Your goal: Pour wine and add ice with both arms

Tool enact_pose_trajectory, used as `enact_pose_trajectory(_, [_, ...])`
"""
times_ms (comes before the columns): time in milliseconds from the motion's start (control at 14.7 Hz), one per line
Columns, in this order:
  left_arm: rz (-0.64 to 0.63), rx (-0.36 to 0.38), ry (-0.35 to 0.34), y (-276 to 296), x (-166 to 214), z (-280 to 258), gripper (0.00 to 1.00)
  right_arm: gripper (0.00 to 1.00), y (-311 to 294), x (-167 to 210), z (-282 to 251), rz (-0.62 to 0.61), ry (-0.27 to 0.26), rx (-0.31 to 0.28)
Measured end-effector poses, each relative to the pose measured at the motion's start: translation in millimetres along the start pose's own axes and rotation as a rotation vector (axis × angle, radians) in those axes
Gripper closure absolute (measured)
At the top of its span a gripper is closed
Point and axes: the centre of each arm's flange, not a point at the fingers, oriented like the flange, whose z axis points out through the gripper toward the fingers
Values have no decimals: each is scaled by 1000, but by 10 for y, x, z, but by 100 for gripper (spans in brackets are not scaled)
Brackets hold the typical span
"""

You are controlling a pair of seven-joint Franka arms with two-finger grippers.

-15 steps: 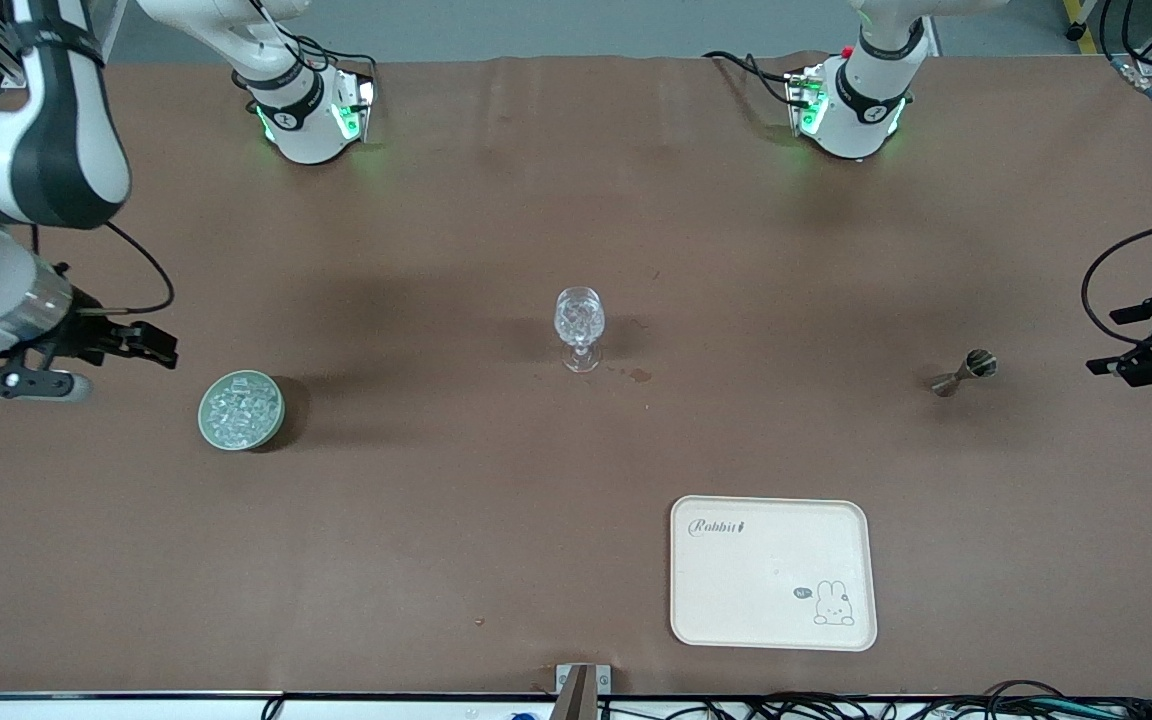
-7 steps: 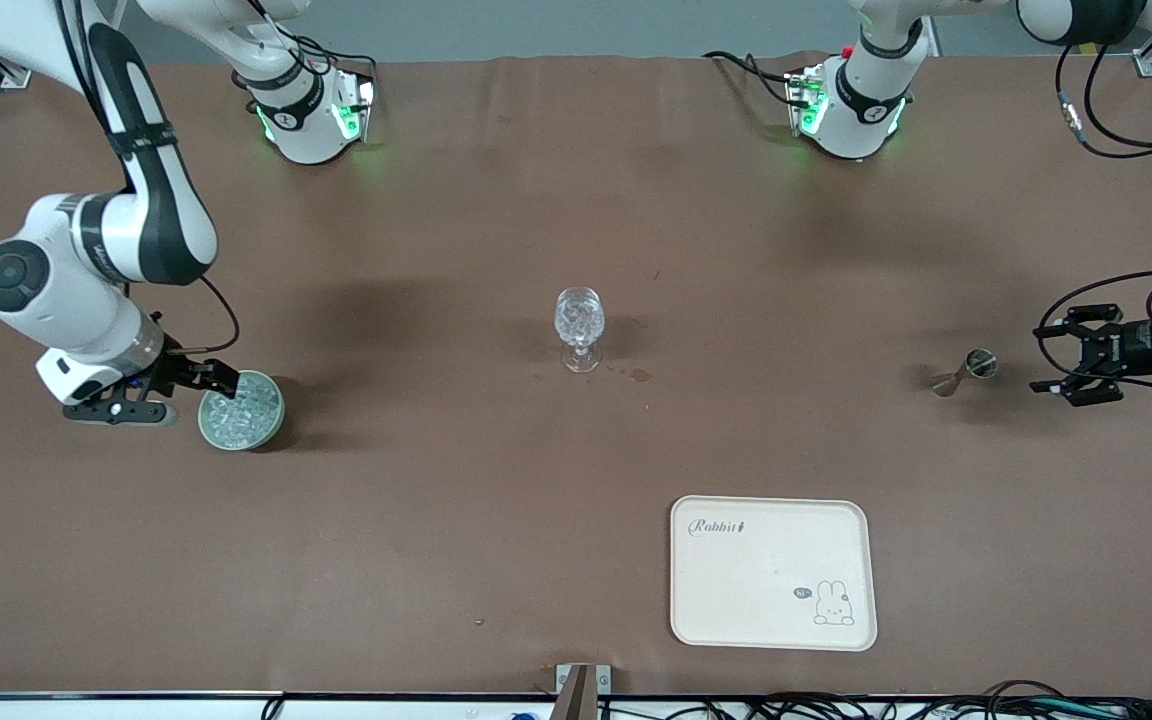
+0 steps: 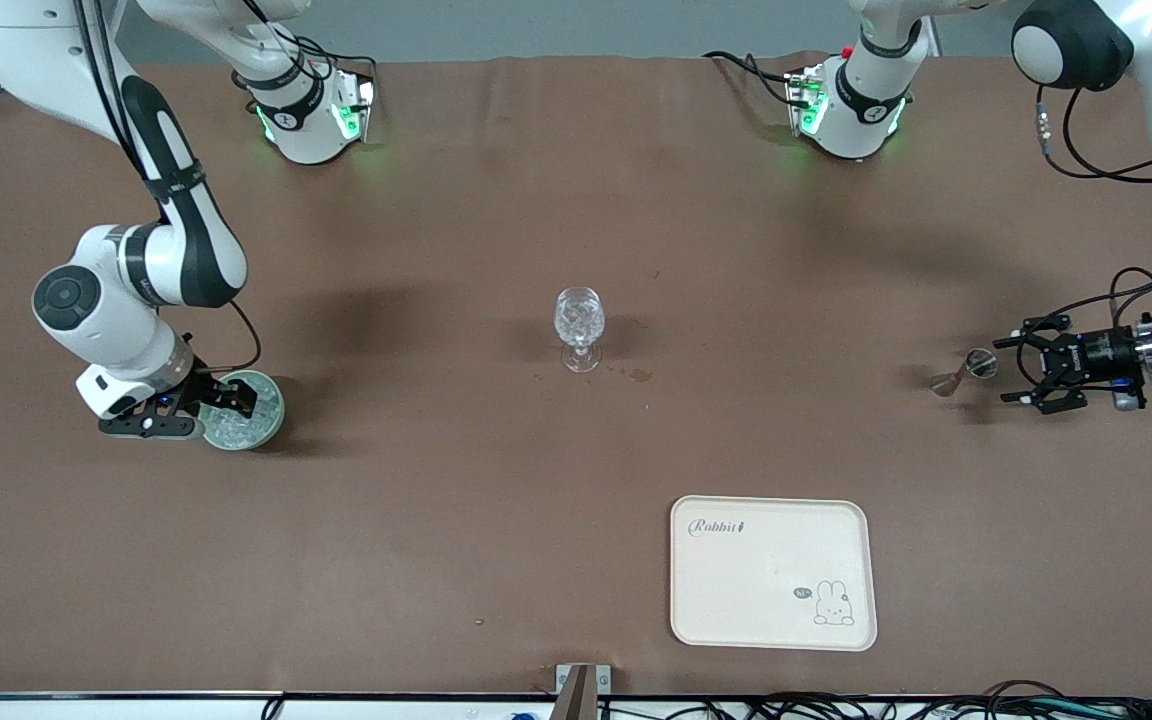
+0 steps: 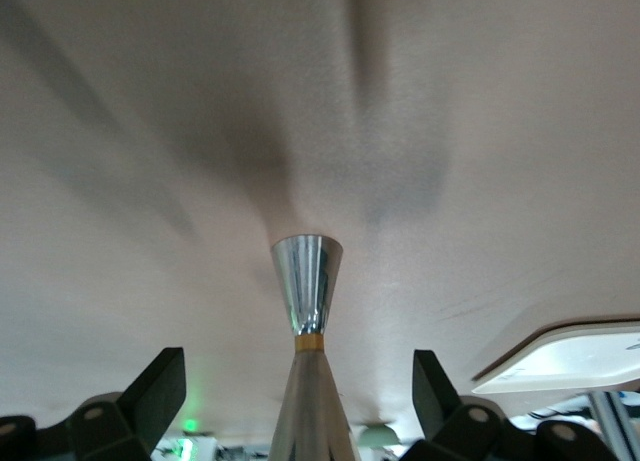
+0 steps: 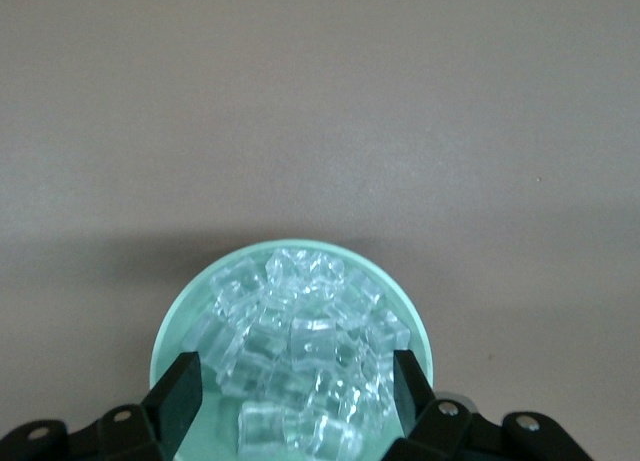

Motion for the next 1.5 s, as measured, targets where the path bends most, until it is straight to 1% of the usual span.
enact_pose_trajectory(68, [-12,-5,-13,-27,26,66,0,19,5,-2,59,0,5,-1])
enact_pose_trajectory(273, [-34,-43,-62,-54,44,188,0,21,19,-20,197,2,2,-5])
enact_pose_trajectory(341, [-40,-65,-84,-66,41,218,0,25,18,-27,225,2,-2,-5])
enact_pose_trajectory(409, [-46,-84,-104,-85,43,256,0,26,18,-34,249,1,-5,-5])
enact_pose_trajectory(477, [-51,-96,-119,-113,51,297,0,31,18,-41,271,1,-9,-6])
enact_pose_trajectory(545, [-55,-102,-126,-141,66,325,1,31,20,-46,287,2,-12,-6])
enact_pose_trajectory(614, [-62,-108,-131,-172,87,344,3,38,23,-49,300,2,-13,-6])
enact_pose_trajectory(682, [-69,-113,-136,-201,111,360,3,40,28,-54,315,3,-16,-7])
enact_pose_trajectory(750, [-78,-122,-141,-226,134,376,6,40,35,-61,336,4,-20,-7])
enact_pose_trajectory(818, [-83,-130,-147,-249,153,396,13,40,38,-66,356,4,-22,-8])
enact_pose_trajectory(886, [-83,-135,-151,-273,169,416,13,40,38,-71,372,4,-24,-8])
enact_pose_trajectory(955, [-80,-141,-155,-295,183,430,18,40,38,-79,389,4,-28,-8])
enact_pose_trajectory(1023, [-79,-148,-158,-316,195,444,25,40,38,-93,411,4,-33,-9])
enact_pose_trajectory(1227, [-82,-160,-165,-349,212,466,27,40,43,-121,450,5,-42,-9])
enact_pose_trajectory(1295, [-83,-161,-166,-354,214,468,30,41,47,-128,457,6,-43,-9])
enact_pose_trajectory(1364, [-85,-166,-168,-356,216,468,30,43,48,-134,461,6,-45,-9])
enact_pose_trajectory(1432, [-86,-173,-170,-353,216,467,35,43,46,-138,464,6,-46,-9])
enact_pose_trajectory(1500, [-88,-180,-172,-350,216,467,35,47,42,-141,467,5,-47,-9])
